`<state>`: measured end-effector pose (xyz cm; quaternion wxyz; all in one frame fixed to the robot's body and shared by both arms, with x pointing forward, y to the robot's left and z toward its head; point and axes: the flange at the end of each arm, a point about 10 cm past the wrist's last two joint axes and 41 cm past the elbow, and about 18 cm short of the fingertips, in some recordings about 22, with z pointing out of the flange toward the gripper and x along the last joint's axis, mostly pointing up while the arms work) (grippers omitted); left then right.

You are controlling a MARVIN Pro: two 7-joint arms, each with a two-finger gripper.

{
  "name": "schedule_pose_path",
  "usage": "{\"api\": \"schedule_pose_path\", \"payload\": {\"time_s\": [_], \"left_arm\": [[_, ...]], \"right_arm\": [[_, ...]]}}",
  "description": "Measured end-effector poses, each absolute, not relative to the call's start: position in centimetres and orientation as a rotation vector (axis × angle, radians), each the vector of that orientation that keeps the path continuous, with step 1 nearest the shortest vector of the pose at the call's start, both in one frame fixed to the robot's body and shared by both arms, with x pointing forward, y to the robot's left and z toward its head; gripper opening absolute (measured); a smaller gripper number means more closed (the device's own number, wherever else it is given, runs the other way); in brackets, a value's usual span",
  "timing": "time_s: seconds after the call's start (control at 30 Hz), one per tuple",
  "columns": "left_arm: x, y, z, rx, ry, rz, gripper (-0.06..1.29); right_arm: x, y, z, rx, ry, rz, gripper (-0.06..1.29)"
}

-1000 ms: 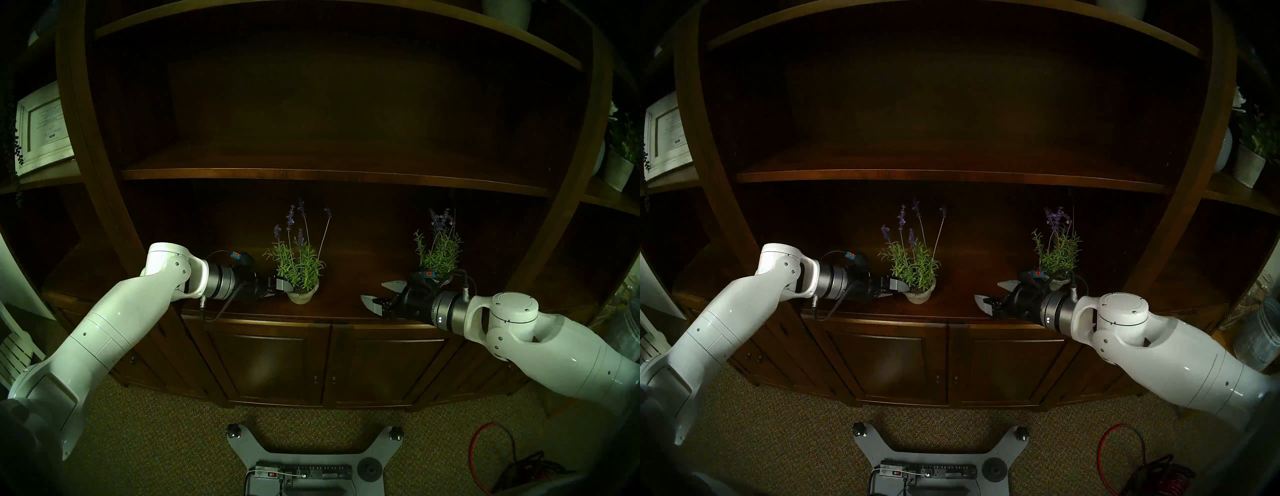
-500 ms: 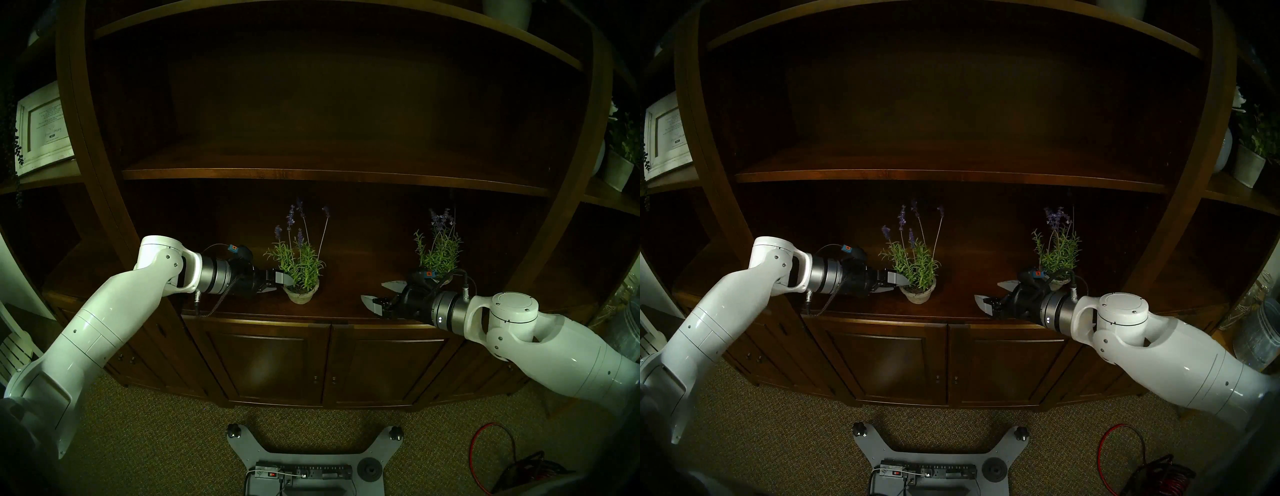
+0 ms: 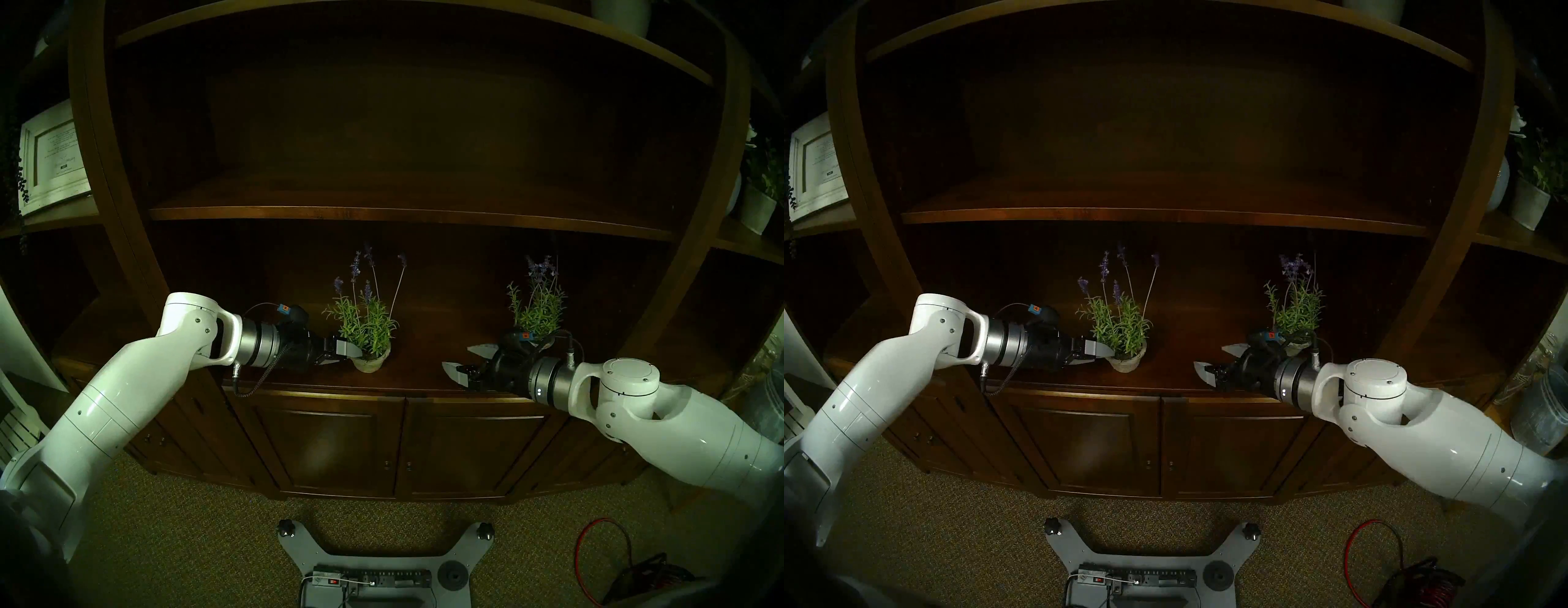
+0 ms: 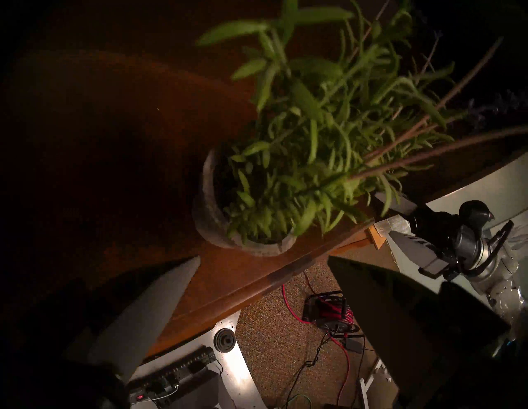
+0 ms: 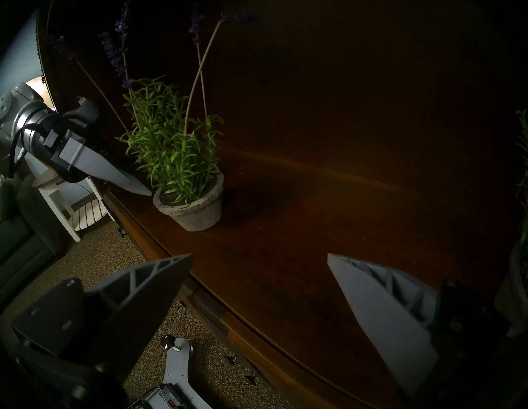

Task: Place the fake decorative plant upright

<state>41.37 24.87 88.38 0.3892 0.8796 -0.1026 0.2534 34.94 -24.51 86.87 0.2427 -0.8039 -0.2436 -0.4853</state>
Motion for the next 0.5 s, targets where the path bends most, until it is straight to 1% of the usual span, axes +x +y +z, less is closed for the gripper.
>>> {"api": "schedule_pose_path", "payload": {"time_s": [0.23, 0.5], "left_arm": [[39.6, 25.3, 88.6, 2.247, -0.294, 0.650, 1.21], [37.3, 26.6, 90.4, 2.264, -0.357, 0.682, 1.21]], "right_arm": [[34.9, -24.5, 86.9, -2.197, -0.666, -1.326, 1.22], [34.9, -24.5, 86.9, -2.198, -0.666, -1.325, 1.22]]}}
